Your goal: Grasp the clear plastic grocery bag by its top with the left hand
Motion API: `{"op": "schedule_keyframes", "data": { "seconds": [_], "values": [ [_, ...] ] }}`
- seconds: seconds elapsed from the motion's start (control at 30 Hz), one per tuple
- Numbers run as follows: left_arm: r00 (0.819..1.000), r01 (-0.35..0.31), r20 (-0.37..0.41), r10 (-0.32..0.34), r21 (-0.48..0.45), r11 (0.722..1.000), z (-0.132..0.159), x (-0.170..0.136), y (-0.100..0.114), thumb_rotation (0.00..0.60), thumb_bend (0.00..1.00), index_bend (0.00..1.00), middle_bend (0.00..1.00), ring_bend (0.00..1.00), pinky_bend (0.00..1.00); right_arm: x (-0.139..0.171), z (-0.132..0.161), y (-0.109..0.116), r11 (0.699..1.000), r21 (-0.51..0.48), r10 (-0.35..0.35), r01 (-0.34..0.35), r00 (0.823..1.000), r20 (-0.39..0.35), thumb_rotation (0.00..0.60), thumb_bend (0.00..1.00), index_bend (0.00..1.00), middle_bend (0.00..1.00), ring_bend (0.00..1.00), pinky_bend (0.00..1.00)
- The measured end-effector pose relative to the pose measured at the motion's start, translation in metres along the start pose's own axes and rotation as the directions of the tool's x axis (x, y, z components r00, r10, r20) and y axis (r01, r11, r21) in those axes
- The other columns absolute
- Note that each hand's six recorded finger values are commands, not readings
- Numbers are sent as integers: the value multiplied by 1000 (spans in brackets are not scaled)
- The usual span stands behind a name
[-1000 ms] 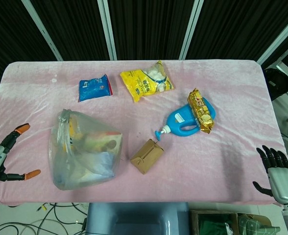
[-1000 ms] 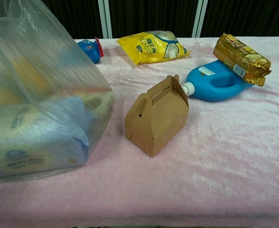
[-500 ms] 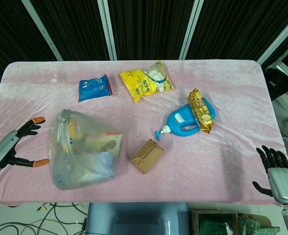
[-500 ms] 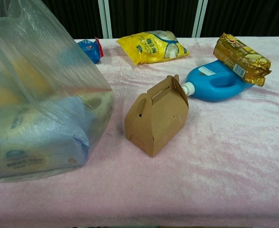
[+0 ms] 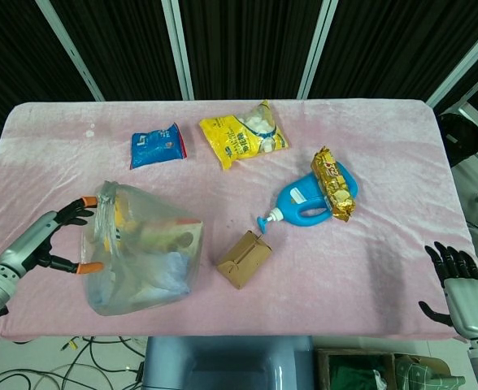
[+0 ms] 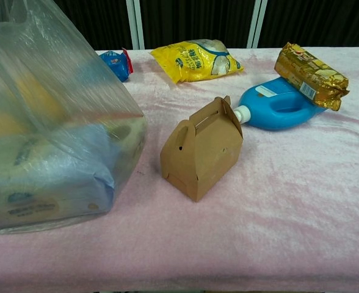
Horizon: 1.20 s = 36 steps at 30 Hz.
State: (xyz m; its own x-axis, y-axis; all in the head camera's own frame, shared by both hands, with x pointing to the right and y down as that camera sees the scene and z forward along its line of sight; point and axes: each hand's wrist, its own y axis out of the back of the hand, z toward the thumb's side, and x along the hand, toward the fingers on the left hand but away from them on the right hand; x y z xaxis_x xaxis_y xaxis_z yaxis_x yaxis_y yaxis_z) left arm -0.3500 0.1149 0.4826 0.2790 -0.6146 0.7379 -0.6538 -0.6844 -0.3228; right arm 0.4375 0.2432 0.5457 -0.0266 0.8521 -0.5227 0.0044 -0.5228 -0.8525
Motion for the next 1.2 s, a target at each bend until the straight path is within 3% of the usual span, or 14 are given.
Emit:
{"op": "schedule_keyframes", "data": {
  "seconds": [0.7,1.2],
  "values": [
    [994,93,68,-88,-65,994,36,32,-35,600,0,141,127,134,186,0,0,-1,1000,-11,11,-11,1000,-3,600,168,0,0,0,31],
    [983,103,173,-65,-222,970,48,58,-65,600,0,141,127,134,191,0,0,-2,999,-19,25,-25,1000,-5,600,171,0,0,0,31]
  ]
}}
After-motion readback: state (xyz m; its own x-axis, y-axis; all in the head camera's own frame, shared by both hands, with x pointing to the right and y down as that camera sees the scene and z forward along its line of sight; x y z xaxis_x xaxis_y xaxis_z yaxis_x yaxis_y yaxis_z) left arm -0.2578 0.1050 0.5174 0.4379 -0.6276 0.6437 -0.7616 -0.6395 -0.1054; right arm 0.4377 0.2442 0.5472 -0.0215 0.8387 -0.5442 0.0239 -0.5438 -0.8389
